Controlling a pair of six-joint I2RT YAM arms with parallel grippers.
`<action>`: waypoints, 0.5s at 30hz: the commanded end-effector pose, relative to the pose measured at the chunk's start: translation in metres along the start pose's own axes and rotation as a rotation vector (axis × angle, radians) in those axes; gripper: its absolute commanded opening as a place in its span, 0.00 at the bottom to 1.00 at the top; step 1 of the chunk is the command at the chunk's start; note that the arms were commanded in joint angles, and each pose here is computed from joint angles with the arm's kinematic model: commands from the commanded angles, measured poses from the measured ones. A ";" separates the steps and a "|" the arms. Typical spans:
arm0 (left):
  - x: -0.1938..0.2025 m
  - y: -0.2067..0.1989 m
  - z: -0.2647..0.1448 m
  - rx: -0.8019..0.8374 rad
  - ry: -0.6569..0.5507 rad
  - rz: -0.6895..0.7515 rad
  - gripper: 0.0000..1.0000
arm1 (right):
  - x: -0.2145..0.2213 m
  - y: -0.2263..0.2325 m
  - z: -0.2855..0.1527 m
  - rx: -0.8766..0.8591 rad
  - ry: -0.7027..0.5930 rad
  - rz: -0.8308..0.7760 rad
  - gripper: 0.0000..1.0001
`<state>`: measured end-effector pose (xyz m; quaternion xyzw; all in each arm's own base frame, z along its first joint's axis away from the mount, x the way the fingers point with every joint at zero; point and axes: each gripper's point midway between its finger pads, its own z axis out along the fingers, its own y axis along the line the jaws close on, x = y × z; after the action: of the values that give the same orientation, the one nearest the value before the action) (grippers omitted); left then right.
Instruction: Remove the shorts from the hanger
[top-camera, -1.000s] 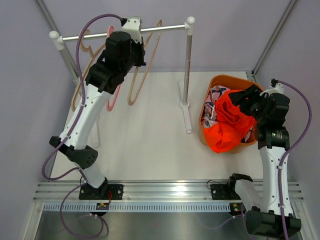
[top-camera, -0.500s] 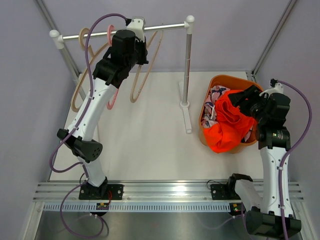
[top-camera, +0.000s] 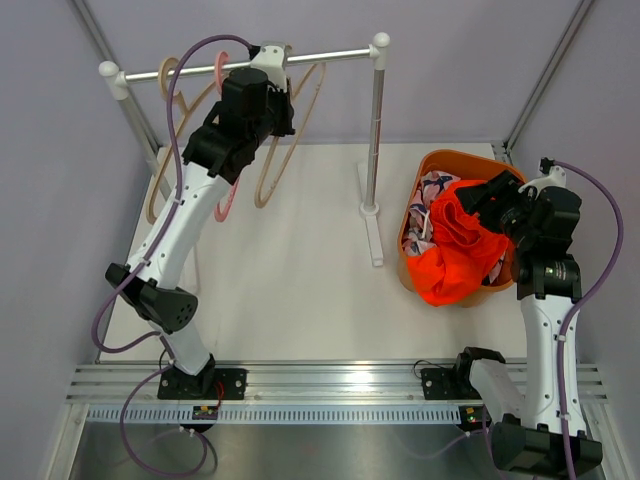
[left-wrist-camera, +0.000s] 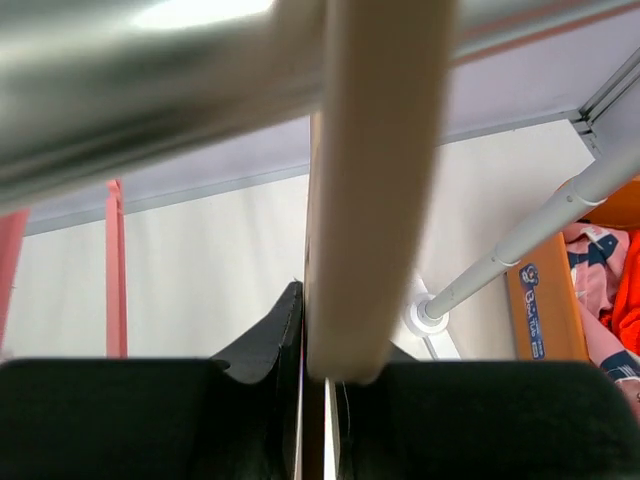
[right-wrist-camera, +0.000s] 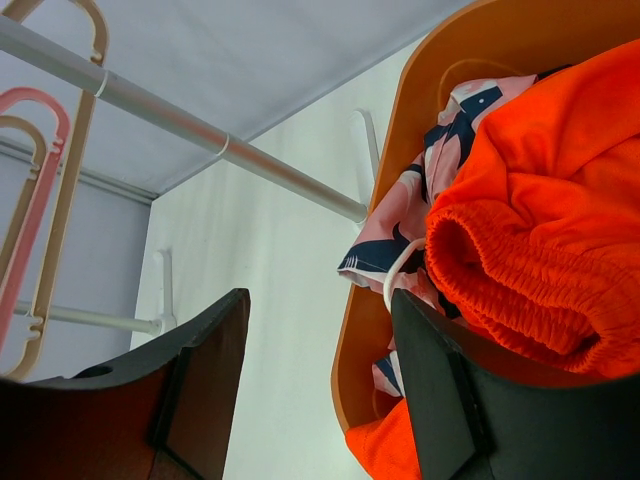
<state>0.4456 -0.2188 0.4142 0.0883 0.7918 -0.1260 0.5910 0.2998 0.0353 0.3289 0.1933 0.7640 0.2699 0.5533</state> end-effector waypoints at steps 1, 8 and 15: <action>-0.048 0.001 -0.029 0.020 -0.145 -0.016 0.16 | -0.010 0.017 -0.009 -0.055 -0.030 -0.028 0.67; -0.053 -0.002 -0.041 0.045 -0.164 -0.025 0.31 | -0.011 0.019 -0.013 -0.057 -0.036 -0.035 0.67; -0.066 -0.004 -0.081 0.088 -0.203 -0.019 0.57 | -0.011 0.024 -0.016 -0.077 -0.032 -0.060 0.70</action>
<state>0.4164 -0.2063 0.4551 0.0872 0.7620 -0.1469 0.6246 0.2953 0.0364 0.3339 0.1874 0.7598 0.2705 0.5607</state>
